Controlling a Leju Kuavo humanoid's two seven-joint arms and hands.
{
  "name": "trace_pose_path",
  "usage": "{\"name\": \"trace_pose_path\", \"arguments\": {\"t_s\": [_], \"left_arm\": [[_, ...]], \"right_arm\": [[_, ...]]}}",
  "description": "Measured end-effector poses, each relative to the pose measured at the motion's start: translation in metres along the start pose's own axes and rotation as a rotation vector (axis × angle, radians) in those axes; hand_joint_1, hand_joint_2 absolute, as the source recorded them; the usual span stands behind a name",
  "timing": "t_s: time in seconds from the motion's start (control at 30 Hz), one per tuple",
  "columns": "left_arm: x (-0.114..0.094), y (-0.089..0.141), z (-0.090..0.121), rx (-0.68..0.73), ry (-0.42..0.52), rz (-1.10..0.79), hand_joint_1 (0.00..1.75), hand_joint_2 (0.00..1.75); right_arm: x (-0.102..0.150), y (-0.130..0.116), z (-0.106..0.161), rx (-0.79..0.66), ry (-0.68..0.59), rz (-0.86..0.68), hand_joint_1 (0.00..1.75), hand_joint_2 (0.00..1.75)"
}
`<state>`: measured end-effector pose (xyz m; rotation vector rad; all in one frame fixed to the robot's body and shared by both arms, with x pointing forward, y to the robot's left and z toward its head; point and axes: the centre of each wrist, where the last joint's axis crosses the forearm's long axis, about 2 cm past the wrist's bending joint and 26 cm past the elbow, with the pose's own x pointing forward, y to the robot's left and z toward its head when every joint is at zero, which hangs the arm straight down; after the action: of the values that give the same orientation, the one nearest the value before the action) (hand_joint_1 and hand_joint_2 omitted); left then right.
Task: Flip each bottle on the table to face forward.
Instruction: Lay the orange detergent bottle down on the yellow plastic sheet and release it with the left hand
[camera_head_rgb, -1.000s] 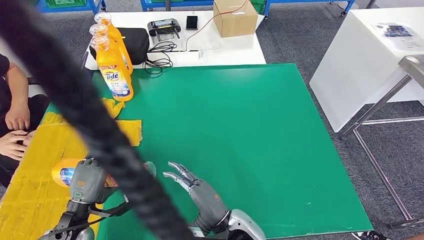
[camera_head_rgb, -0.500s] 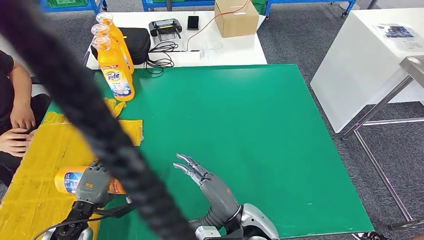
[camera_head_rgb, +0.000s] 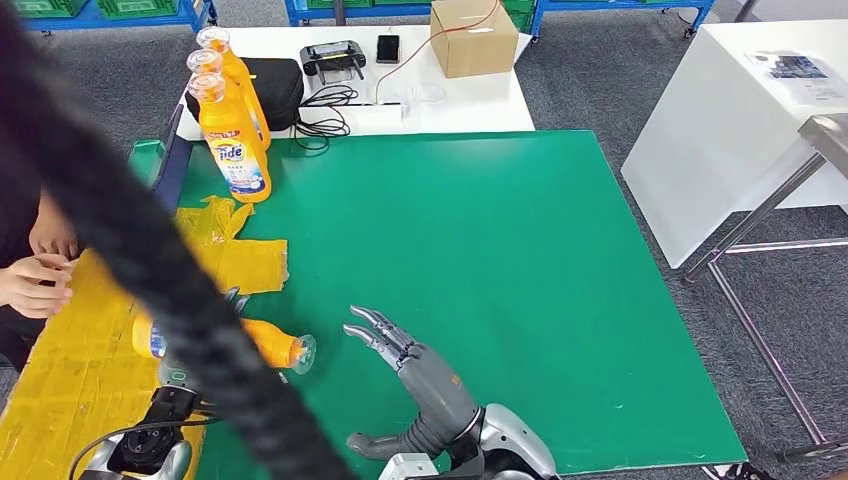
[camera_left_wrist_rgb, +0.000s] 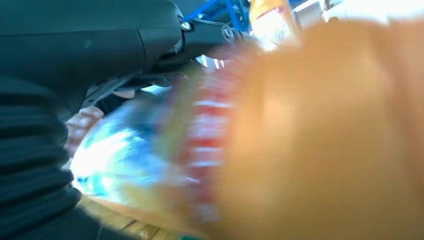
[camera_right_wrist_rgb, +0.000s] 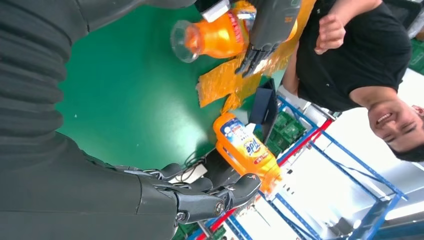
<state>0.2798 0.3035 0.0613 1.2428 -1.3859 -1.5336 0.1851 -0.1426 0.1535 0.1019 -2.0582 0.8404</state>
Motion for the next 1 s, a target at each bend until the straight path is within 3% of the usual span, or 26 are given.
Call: {"name": "trace_pose_path", "arguments": {"t_s": [0.03,0.23,0.53,0.63,0.7,0.8,0.9,1.0], "left_arm": [[0.001,0.001,0.002,0.010,-0.008,0.011,0.00,0.00],[-0.010,0.014,0.006,0.033,-0.014,0.166,0.00,0.00],[-0.027,0.027,0.008,0.081,0.028,0.182,0.00,0.00],[-0.033,0.030,0.011,0.106,0.012,0.265,0.00,0.00],[-0.039,0.034,0.015,0.152,-0.032,0.450,0.00,0.00],[-0.038,0.045,0.026,0.262,-0.159,0.932,0.00,0.00],[-0.017,0.063,0.043,0.347,-0.376,1.332,0.00,0.00],[0.016,0.082,0.059,0.402,-0.505,1.453,0.00,0.00]], "right_arm": [[0.000,0.000,0.000,-0.005,0.001,0.006,0.00,0.00],[0.002,-0.002,0.007,-0.047,0.001,0.020,0.00,0.00],[0.000,-0.006,0.013,-0.069,0.011,0.025,0.00,0.00],[-0.001,-0.007,0.014,-0.085,-0.007,0.025,0.00,0.00],[0.001,-0.008,0.014,-0.121,-0.038,0.020,0.00,0.00],[0.007,-0.010,0.013,-0.208,-0.092,0.012,0.00,0.00],[0.016,-0.012,0.012,-0.304,-0.136,0.013,0.00,0.00],[0.023,-0.013,0.013,-0.366,-0.151,0.013,0.00,0.00]]}}
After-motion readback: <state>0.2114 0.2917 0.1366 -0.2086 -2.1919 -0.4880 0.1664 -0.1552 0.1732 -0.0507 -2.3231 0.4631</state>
